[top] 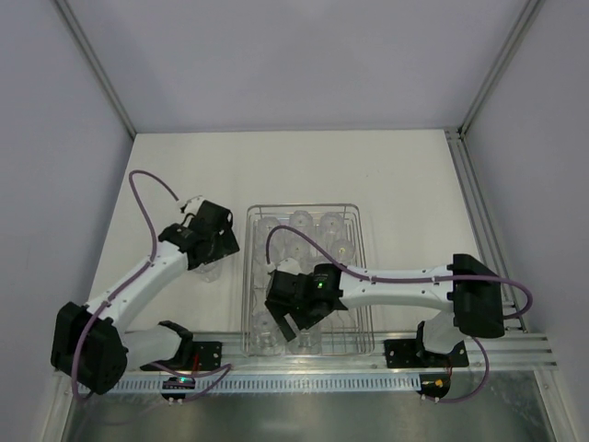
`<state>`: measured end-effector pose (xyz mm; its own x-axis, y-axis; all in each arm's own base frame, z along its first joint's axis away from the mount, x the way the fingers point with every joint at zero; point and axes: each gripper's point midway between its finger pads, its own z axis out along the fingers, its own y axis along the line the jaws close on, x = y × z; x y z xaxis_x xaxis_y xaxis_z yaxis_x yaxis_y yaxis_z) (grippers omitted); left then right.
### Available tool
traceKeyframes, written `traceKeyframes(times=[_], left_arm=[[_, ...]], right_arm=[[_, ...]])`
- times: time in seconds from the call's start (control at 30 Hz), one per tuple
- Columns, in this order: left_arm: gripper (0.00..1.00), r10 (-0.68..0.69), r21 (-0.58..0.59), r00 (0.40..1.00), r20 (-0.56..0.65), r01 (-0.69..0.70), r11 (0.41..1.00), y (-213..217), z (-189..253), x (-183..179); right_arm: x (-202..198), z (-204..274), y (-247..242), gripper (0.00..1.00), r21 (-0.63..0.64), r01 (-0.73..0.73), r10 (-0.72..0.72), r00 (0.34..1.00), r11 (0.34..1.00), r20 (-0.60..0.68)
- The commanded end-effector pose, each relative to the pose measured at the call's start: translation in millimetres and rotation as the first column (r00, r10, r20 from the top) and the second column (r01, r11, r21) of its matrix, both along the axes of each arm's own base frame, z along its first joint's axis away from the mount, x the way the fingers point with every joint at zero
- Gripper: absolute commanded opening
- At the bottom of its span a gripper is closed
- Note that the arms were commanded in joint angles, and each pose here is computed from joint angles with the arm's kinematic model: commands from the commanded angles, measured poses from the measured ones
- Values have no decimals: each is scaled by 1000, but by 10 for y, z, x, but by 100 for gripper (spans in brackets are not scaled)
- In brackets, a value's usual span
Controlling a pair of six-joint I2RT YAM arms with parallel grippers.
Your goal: Unload the cups from the dish rack
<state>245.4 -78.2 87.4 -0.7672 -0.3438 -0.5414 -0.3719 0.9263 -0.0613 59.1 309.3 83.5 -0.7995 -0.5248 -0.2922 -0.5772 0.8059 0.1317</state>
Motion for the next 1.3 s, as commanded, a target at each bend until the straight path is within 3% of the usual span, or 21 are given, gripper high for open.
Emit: traceKeyframes(times=[0.0, 0.2, 0.23, 0.3, 0.37, 0.4, 0.43, 0.53, 0.77, 0.97, 1.07, 1.1, 1.17, 1.2, 1.27], left_arm=[[90, 34, -89, 993, 110, -24, 996, -56, 467, 67], [100, 37, -179, 985, 168, -7, 984, -71, 846, -116], [100, 38, -192, 982, 185, -2, 981, -74, 931, -129], [100, 36, -226, 979, 203, 11, 974, -77, 1057, -222], [100, 28, -258, 974, 227, 32, 966, -102, 1178, -270], [100, 25, -265, 974, 225, 37, 963, -104, 1194, -305], [100, 25, -279, 970, 242, 45, 959, -102, 1259, -336], [100, 21, -287, 971, 239, 50, 957, -95, 1256, -395], [100, 18, -293, 974, 226, 50, 955, -97, 1219, -436], [100, 13, -312, 973, 229, 60, 948, -121, 1264, -465], [100, 12, -319, 973, 232, 65, 946, -133, 1285, -467], [100, 12, -319, 972, 234, 65, 945, -137, 1283, -459], [100, 11, -323, 973, 231, 66, 944, -149, 1273, -453], [100, 9, -323, 974, 226, 66, 944, -158, 1263, -447], [100, 5, -329, 976, 220, 70, 942, -179, 1261, -442]], right_arm=[[121, -21, 48, 94, 6, 20, -21, 998, 1000, 63], [106, -32, 29, 48, 9, 35, -35, 998, 999, 58], [100, 4, 3, 35, 12, 34, -34, 998, 999, 56], [89, 56, -25, 28, 20, 33, -34, 998, 999, 55], [77, 133, -56, 28, 35, 29, -31, 998, 999, 56], [71, 155, -72, 34, 36, 28, -30, 998, 999, 54], [59, 174, -79, 68, 38, 17, -19, 998, 999, 54], [75, 205, -122, 89, 26, 22, -23, 998, 999, 58], [84, 182, -191, 90, -8, 25, -24, 998, 1000, 59], [-63, 46, -469, 86, -78, 50, -50, 999, 996, -1], [-114, 3, -597, 75, -83, 59, -61, 998, 995, -17], [-120, -4, -613, 61, -82, 60, -61, 998, 995, -16], [-130, -16, -639, 47, -81, 64, -65, 998, 995, -18], [-129, -21, -648, 32, -84, 65, -67, 998, 994, -17], [-120, 0, -625, 21, -75, 75, -76, 997, 994, -16]])
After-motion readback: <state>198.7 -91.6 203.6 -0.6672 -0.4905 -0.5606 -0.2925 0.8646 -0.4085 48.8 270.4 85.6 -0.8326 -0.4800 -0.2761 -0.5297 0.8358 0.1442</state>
